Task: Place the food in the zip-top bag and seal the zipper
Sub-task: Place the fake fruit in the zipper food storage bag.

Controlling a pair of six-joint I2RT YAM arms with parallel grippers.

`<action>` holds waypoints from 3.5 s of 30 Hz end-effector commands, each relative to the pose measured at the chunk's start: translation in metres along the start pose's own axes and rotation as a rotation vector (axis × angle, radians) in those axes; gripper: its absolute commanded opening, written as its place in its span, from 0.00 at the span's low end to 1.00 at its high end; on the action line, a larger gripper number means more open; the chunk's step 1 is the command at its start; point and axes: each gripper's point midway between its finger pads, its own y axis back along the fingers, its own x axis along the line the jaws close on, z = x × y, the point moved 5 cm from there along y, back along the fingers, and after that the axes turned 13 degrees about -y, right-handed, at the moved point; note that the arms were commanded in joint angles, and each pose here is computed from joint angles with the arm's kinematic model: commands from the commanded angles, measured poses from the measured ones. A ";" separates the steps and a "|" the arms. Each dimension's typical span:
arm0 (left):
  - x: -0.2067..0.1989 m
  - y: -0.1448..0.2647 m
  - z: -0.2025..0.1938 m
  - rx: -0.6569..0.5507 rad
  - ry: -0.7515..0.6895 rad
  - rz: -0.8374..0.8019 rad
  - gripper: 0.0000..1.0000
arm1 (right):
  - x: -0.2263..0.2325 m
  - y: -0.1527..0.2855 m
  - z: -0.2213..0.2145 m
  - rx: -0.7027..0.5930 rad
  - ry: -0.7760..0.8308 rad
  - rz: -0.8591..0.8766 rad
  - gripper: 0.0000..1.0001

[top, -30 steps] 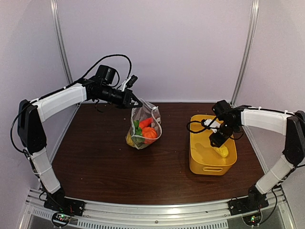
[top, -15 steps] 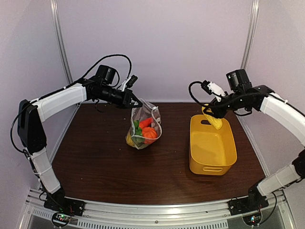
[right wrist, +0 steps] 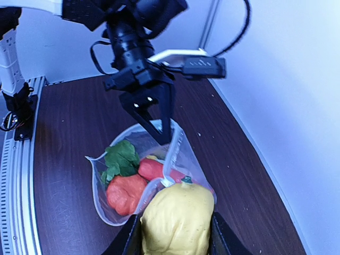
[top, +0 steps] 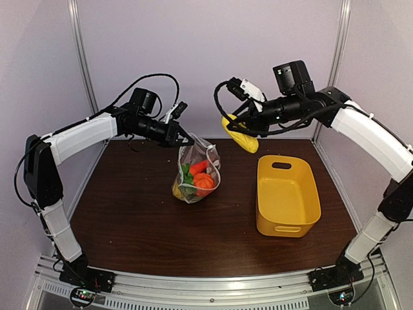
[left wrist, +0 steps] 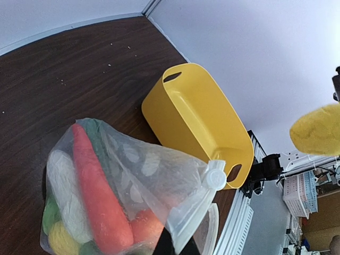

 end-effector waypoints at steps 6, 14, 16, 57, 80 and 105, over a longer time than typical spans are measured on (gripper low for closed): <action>-0.014 0.006 0.017 -0.019 0.000 -0.123 0.00 | 0.089 -0.036 0.036 -0.056 0.307 0.213 0.33; -0.032 0.022 0.010 0.015 0.010 -0.138 0.00 | 0.132 -0.065 0.049 -0.104 0.466 0.287 0.33; -0.038 0.026 0.006 0.037 0.008 -0.162 0.00 | 0.139 -0.072 0.051 -0.115 0.489 0.305 0.33; -0.094 0.050 -0.015 0.167 -0.162 -0.219 0.00 | 0.131 -0.108 -0.019 0.159 0.923 0.125 0.54; -0.087 0.020 -0.053 0.287 -0.261 -0.164 0.00 | 0.080 -0.009 -0.055 0.135 0.415 0.273 0.78; -0.061 -0.020 -0.068 0.385 -0.200 -0.194 0.00 | 0.103 -0.076 -0.117 0.187 0.317 0.409 0.61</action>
